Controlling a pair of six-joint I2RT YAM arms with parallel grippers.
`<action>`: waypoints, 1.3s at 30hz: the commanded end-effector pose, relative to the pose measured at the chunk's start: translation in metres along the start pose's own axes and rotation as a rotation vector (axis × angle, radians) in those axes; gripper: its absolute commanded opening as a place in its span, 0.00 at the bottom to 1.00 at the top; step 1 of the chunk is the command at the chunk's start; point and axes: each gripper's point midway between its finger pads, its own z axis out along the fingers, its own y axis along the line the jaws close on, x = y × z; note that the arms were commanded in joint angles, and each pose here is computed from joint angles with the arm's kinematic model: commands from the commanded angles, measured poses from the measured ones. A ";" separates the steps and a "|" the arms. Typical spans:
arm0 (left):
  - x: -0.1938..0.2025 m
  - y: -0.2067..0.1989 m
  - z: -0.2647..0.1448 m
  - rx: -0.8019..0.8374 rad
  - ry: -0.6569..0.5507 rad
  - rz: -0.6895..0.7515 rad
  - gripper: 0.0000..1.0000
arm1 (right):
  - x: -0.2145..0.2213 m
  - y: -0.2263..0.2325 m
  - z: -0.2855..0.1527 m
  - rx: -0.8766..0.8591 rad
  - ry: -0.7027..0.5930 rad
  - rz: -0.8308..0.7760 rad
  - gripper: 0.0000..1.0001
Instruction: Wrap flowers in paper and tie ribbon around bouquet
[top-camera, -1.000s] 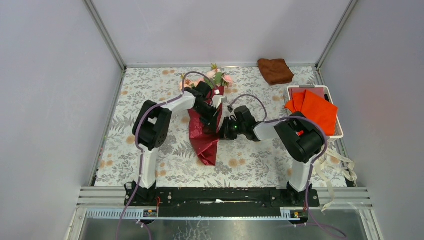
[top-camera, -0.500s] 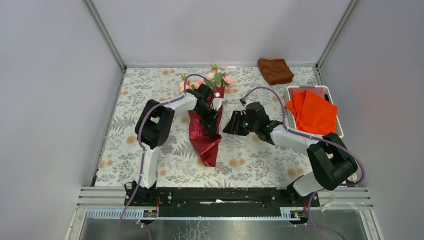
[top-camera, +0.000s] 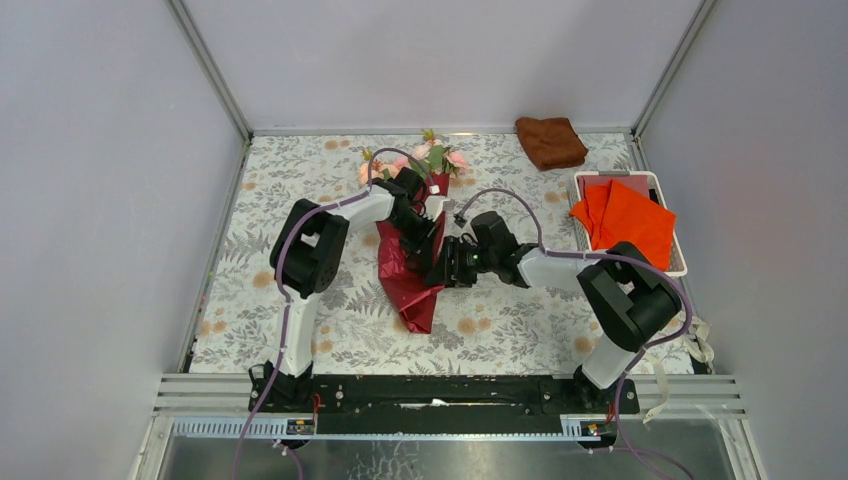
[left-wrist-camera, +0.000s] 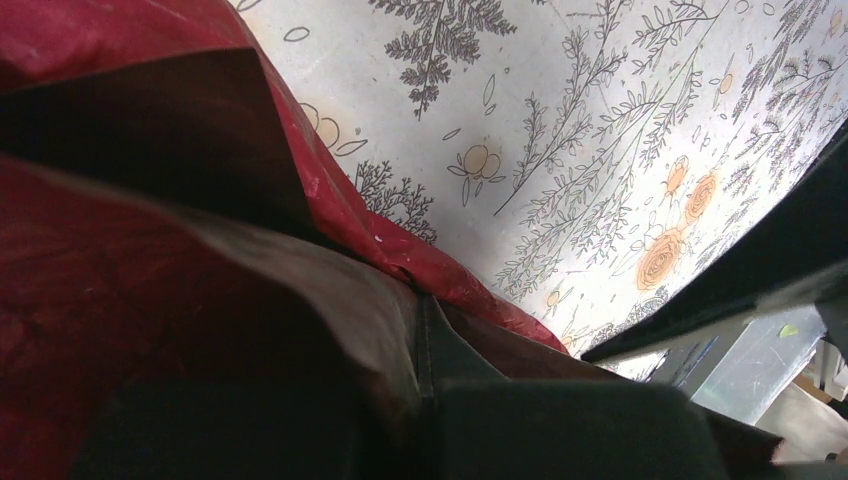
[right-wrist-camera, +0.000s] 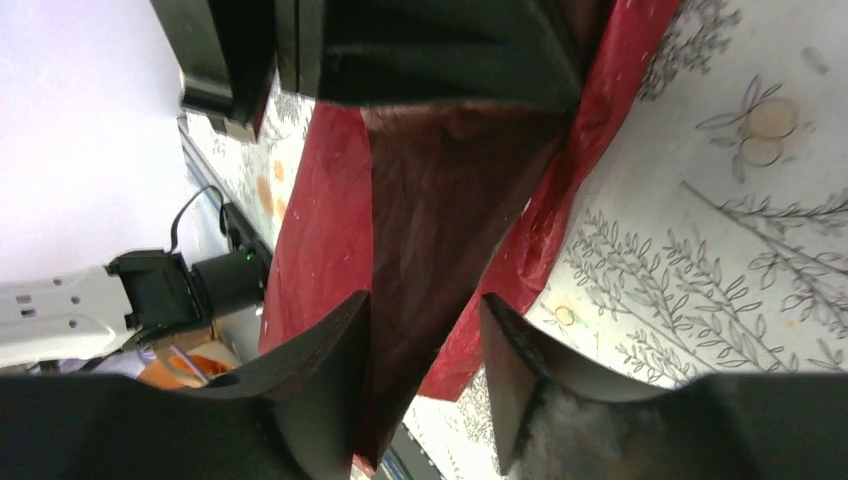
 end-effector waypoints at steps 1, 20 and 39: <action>-0.017 0.003 -0.004 -0.036 -0.054 0.044 0.00 | 0.008 0.021 -0.002 -0.110 0.037 0.003 0.41; -0.130 -0.007 -0.134 -0.163 -0.345 0.161 0.42 | 0.041 -0.042 0.007 0.042 0.036 0.053 0.00; 0.038 -0.060 -0.033 -0.221 0.063 0.639 0.08 | 0.030 -0.041 0.008 0.056 -0.012 0.057 0.00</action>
